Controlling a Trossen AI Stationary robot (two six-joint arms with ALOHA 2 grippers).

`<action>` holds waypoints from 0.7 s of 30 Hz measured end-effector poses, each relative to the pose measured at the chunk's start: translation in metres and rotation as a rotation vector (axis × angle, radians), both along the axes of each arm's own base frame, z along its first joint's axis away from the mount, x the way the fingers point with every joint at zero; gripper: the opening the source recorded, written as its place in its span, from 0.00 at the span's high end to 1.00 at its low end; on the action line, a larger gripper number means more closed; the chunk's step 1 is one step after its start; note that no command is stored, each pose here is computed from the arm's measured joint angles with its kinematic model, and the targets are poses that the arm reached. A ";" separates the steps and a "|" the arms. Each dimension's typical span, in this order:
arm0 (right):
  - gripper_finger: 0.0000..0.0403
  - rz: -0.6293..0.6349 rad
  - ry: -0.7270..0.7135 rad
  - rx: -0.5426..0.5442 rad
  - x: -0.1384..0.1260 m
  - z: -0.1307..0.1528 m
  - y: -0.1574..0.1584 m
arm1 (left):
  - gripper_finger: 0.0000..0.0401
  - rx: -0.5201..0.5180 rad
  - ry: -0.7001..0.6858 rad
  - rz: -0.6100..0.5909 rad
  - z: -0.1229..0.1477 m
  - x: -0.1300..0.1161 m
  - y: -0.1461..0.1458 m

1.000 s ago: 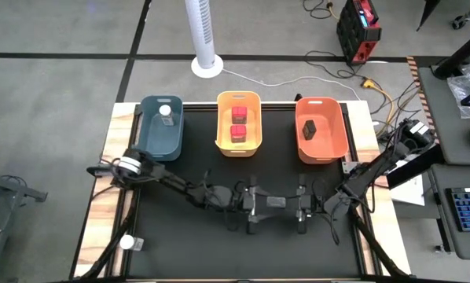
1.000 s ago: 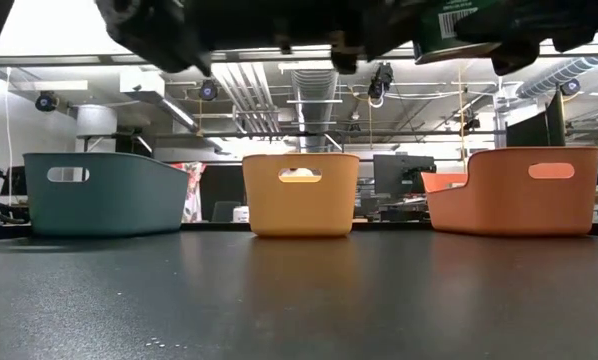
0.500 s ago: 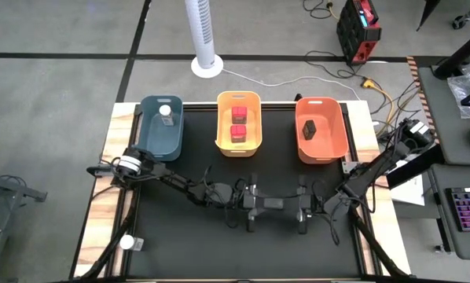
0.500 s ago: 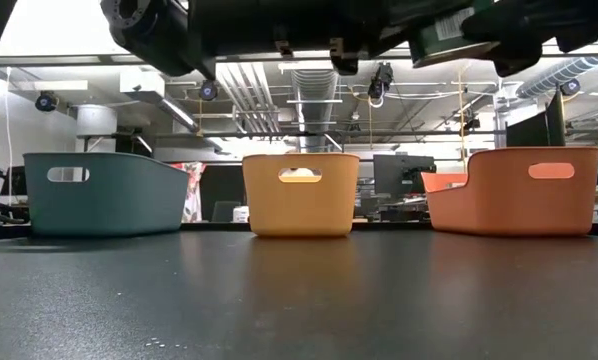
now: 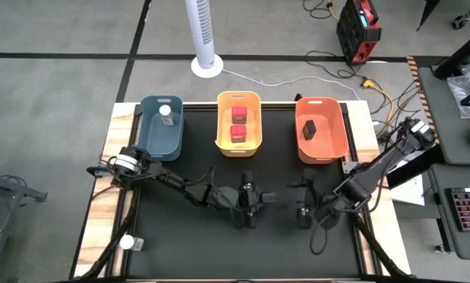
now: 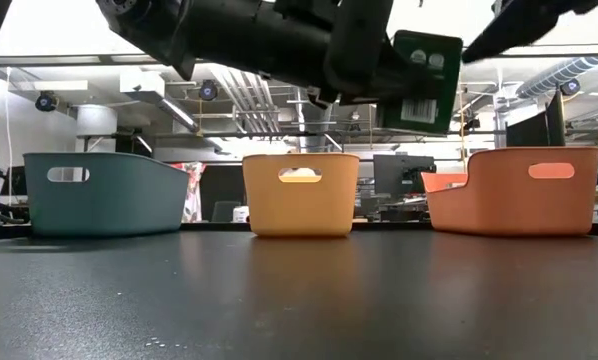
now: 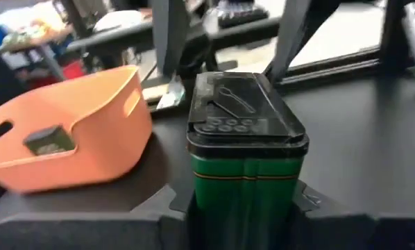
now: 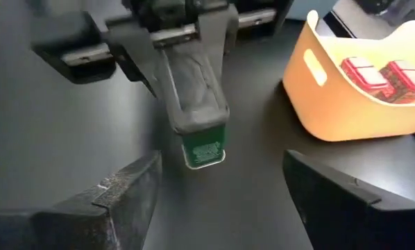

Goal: Sort spices by type
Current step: Put the black seasoning can into the orange bin

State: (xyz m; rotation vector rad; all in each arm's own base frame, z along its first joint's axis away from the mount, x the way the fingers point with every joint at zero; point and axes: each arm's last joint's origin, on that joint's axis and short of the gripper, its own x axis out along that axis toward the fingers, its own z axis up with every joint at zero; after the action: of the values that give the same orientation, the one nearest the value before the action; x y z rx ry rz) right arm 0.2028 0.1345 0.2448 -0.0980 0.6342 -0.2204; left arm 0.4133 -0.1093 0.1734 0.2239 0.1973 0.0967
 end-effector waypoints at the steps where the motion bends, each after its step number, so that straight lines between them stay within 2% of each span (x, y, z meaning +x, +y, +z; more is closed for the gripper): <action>1: 0.27 -0.001 0.017 0.000 0.001 0.007 0.001 | 0.78 -0.002 0.004 0.006 0.000 0.000 0.000; 9: 0.25 0.058 0.071 0.004 0.023 0.050 0.007 | 0.78 -0.018 -0.009 0.008 0.004 0.002 -0.001; 14: 0.27 0.094 0.156 -0.003 0.047 0.055 0.010 | 0.78 -0.012 -0.019 0.006 0.013 0.007 -0.002; 21: 0.29 0.045 0.315 -0.048 0.065 0.051 0.006 | 0.77 -0.003 0.025 0.007 0.019 0.013 -0.004</action>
State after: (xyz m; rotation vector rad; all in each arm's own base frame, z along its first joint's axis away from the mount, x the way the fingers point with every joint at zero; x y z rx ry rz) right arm 0.2677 0.1406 0.2959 -0.1957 0.9389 -0.1777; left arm 0.4260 -0.1130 0.1925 0.2211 0.2231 0.1003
